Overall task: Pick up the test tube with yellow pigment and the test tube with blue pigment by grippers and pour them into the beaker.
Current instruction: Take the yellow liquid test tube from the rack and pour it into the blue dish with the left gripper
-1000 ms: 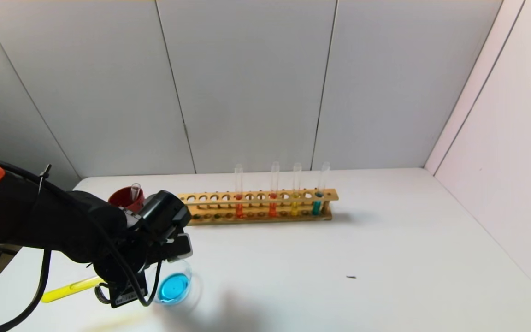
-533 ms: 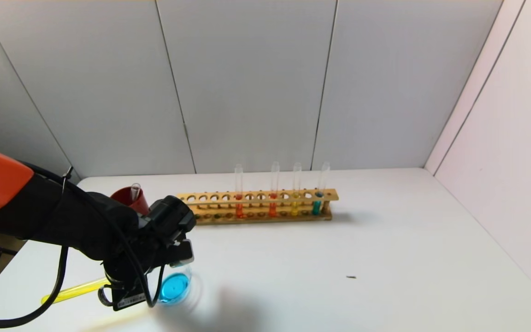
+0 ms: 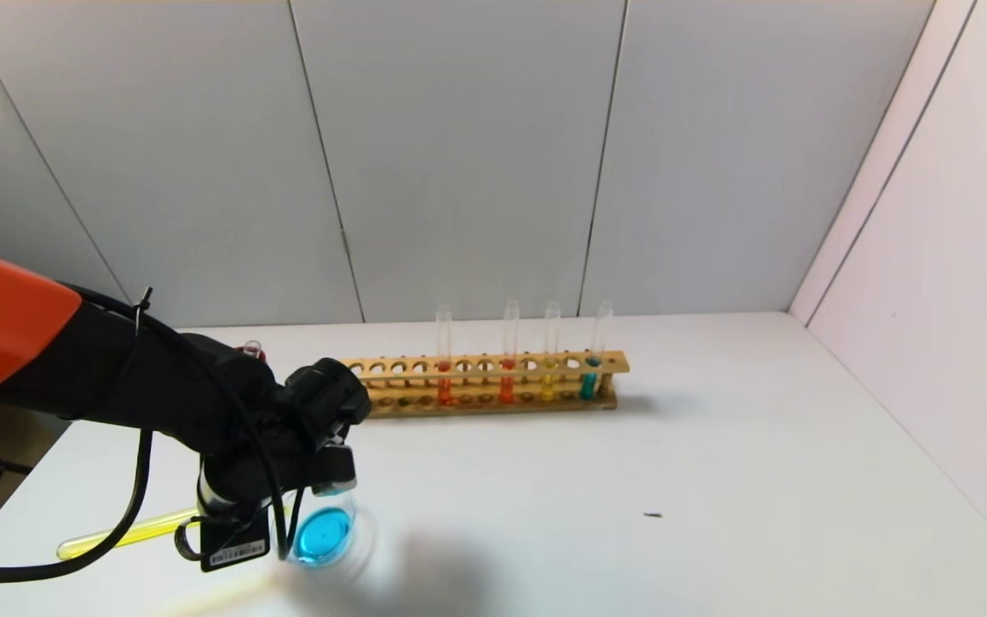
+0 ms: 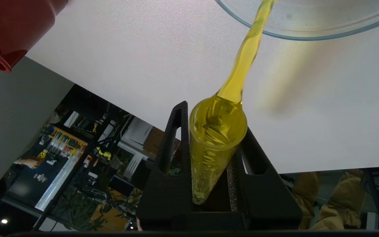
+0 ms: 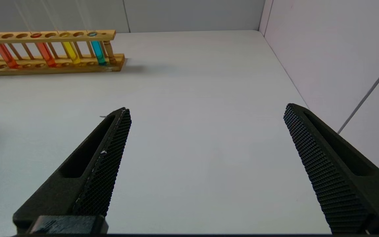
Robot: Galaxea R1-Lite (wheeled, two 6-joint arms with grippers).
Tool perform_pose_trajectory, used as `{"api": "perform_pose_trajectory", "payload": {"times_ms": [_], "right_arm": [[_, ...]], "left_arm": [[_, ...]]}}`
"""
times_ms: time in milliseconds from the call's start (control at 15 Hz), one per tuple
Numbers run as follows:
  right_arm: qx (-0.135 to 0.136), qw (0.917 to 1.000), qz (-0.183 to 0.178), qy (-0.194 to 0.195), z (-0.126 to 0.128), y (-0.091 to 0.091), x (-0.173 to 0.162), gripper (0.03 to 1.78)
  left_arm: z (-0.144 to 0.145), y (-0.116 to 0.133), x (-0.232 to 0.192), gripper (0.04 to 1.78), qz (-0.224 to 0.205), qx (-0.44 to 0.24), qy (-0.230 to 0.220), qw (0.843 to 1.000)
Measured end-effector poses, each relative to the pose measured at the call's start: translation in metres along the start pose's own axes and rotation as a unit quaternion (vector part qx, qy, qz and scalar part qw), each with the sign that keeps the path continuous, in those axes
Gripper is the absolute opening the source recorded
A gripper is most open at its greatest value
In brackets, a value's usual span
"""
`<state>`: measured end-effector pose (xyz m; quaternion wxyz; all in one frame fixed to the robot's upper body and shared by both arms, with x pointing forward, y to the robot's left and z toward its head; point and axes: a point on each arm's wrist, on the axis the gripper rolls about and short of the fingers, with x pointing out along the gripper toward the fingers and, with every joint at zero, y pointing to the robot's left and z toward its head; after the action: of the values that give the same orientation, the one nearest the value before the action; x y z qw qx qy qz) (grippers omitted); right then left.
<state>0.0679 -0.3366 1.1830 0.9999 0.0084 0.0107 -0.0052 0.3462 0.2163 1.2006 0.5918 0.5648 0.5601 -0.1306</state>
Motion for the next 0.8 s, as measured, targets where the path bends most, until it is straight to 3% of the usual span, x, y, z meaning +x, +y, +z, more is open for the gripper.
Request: {"api": "perform_pose_trajectory", "payload": {"times_ms": [800], "right_arm": [[0.0, 1.0, 0.0, 0.0, 0.0, 0.0, 0.0, 1.7]], "left_arm": [[0.013, 0.013, -0.008, 0.34, -0.011, 0.032, 0.037, 0.999]]}}
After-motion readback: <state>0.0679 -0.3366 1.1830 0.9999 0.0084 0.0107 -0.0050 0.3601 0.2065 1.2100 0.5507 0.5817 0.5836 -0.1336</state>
